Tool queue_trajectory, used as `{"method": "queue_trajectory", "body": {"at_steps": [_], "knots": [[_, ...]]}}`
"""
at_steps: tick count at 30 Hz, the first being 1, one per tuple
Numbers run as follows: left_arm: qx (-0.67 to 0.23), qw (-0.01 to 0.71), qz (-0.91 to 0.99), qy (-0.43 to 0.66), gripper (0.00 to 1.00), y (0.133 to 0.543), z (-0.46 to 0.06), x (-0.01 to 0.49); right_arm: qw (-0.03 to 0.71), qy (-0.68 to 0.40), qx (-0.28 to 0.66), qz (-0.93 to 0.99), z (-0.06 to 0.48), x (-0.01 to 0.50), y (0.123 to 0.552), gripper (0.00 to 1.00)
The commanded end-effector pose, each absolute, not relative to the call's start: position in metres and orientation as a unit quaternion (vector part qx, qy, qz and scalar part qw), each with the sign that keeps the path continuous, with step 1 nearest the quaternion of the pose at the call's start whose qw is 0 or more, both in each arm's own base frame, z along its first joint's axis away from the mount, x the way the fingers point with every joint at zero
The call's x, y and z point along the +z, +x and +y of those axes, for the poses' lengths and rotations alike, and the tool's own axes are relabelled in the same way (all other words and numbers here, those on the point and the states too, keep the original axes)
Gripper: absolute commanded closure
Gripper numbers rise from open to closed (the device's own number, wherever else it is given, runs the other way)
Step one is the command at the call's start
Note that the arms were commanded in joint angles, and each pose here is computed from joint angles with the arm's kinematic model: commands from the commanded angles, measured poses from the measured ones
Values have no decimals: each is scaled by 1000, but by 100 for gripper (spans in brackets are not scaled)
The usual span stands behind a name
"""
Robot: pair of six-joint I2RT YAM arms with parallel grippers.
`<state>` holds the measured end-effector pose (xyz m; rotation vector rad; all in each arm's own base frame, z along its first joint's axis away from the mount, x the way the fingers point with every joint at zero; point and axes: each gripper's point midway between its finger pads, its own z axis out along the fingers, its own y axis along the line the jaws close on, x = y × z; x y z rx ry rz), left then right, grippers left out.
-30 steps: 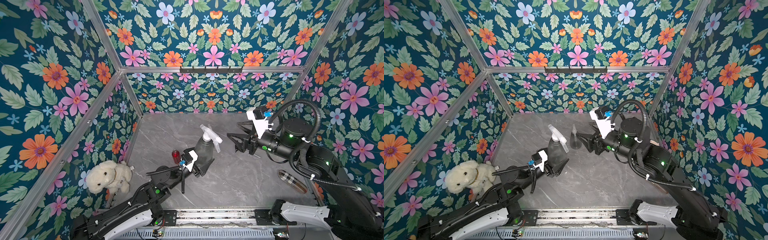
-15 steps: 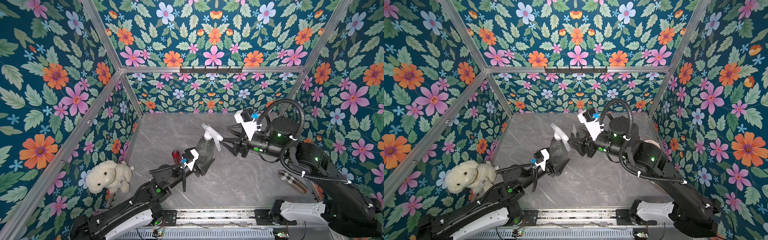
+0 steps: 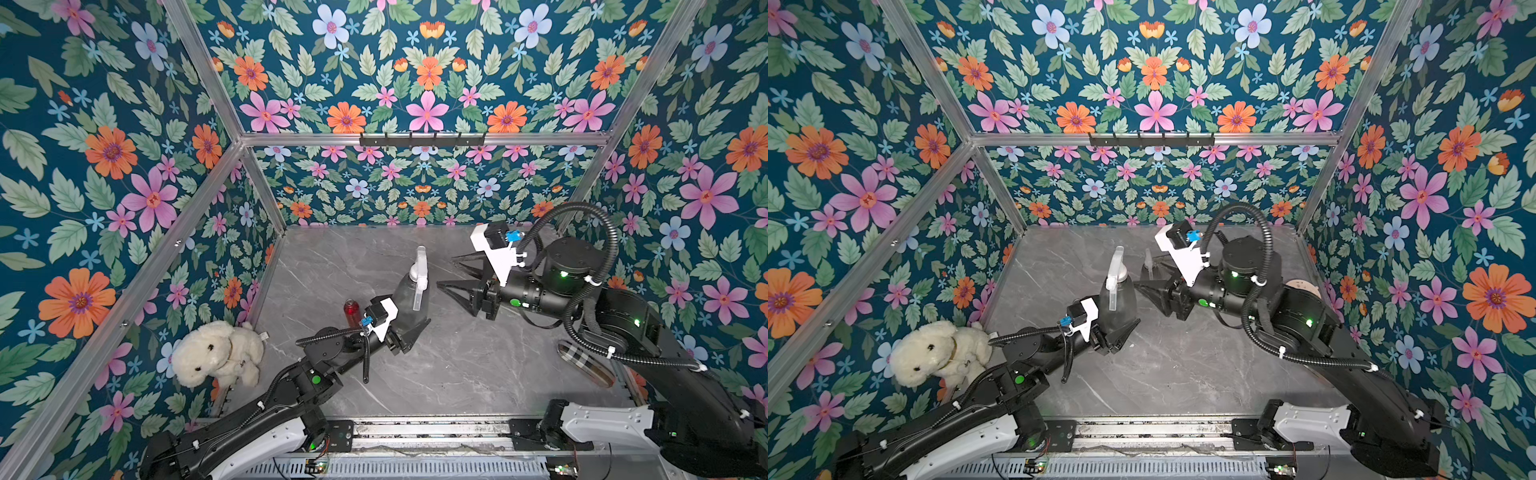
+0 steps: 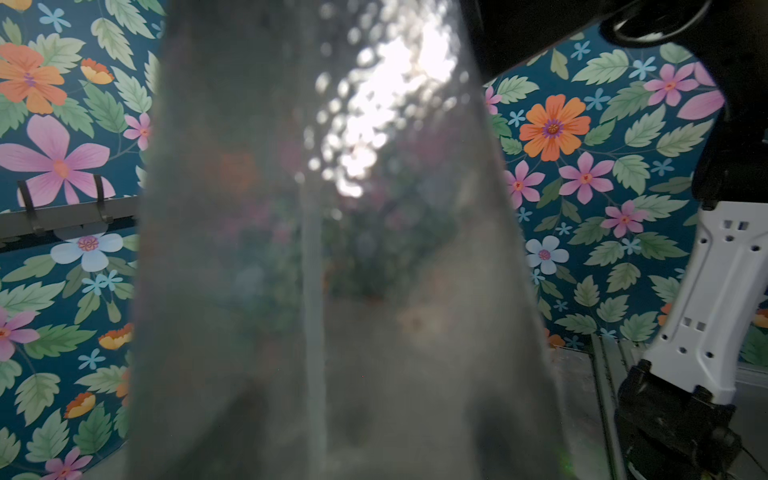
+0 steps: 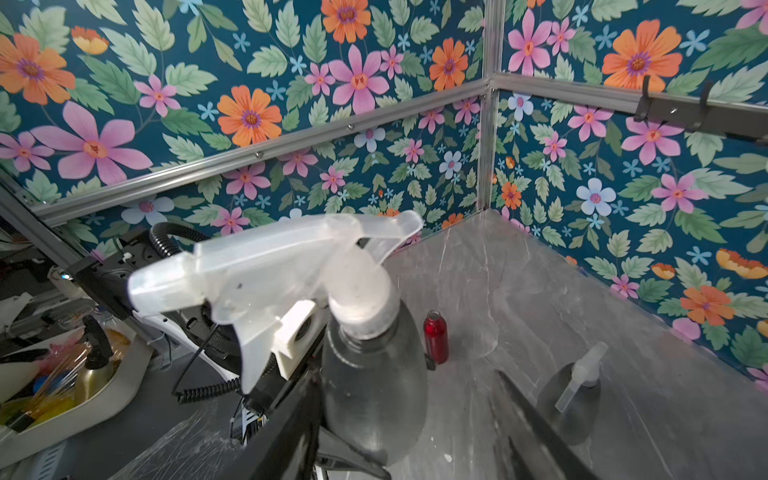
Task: Attach spray nozzles to spray bottles
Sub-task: Screw the spray nozzle on the spray bottle.
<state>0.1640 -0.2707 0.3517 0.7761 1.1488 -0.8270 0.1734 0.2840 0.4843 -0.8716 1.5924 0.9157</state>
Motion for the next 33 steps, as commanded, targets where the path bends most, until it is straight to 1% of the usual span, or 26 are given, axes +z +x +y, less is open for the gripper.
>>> {"method": "queue_trajectory", "body": {"at_steps": [1, 6, 11, 18, 25, 33], "knots": [[-411, 674, 487, 374, 100, 147, -277, 360, 523, -411, 419, 618, 285, 493, 155, 35], [-448, 652, 465, 397, 100, 133, -281, 365, 494, -430, 466, 595, 281, 494, 152, 31], [-474, 637, 452, 407, 100, 127, -282, 367, 473, -452, 497, 569, 284, 499, 147, 30], [-483, 631, 450, 407, 100, 127, -280, 368, 480, -458, 506, 551, 283, 512, 142, 28], [-501, 623, 435, 415, 100, 122, -279, 370, 453, -462, 518, 559, 294, 498, 147, 28], [-521, 601, 428, 429, 100, 117, -284, 369, 429, -490, 542, 532, 304, 501, 142, 28]]}}
